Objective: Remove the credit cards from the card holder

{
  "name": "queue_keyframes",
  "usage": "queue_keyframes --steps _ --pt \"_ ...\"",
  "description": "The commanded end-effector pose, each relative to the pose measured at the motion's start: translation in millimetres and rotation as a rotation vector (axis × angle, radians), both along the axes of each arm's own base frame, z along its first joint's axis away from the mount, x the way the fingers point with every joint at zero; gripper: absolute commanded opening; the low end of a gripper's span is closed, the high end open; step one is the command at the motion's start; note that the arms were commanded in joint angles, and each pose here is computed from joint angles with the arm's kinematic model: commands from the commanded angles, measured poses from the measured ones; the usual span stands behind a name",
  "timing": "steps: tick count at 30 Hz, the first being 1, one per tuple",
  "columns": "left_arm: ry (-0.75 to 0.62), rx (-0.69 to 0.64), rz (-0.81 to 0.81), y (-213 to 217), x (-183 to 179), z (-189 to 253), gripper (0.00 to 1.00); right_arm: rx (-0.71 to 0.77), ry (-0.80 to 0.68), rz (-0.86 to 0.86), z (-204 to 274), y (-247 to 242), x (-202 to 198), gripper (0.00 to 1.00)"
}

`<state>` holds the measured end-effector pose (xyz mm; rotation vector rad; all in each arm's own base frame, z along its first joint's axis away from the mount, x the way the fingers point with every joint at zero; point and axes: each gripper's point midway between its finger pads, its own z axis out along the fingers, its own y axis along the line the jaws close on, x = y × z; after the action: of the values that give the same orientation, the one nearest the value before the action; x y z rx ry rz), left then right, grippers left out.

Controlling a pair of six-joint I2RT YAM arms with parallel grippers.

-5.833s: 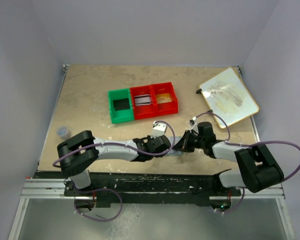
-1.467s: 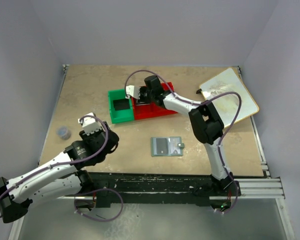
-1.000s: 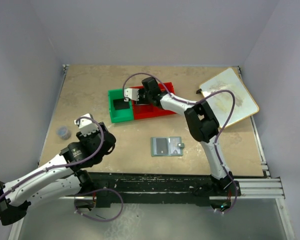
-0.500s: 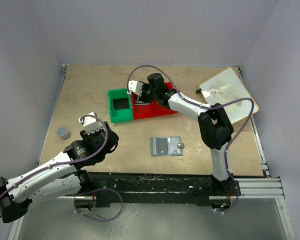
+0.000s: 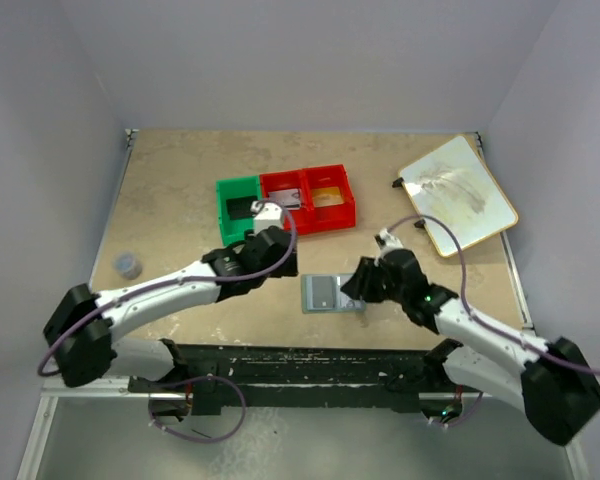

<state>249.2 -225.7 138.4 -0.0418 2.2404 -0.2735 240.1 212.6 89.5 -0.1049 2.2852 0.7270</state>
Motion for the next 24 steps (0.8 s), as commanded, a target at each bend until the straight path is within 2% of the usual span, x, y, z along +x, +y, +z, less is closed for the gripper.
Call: queue_keyframes --steps 1,7,12,20,24 --pt "-0.001 -0.076 -0.307 -82 12 7 0.62 0.386 0.214 -0.189 14 3 -44 0.45" --pt "0.094 -0.031 -0.505 -131 12 -30 0.62 0.276 0.351 -0.124 -12 -6 -78 0.47" --pt "0.146 0.033 -0.544 -141 16 -59 0.62 0.246 0.44 -0.096 -34 -2 -88 0.48" --pt "0.249 0.052 -0.607 -140 -4 -100 0.6 0.152 0.466 -0.181 -61 -11 -76 0.52" --pt "0.273 0.027 -0.591 -136 -12 -114 0.58 0.183 0.458 -0.239 -70 -20 -59 0.53"
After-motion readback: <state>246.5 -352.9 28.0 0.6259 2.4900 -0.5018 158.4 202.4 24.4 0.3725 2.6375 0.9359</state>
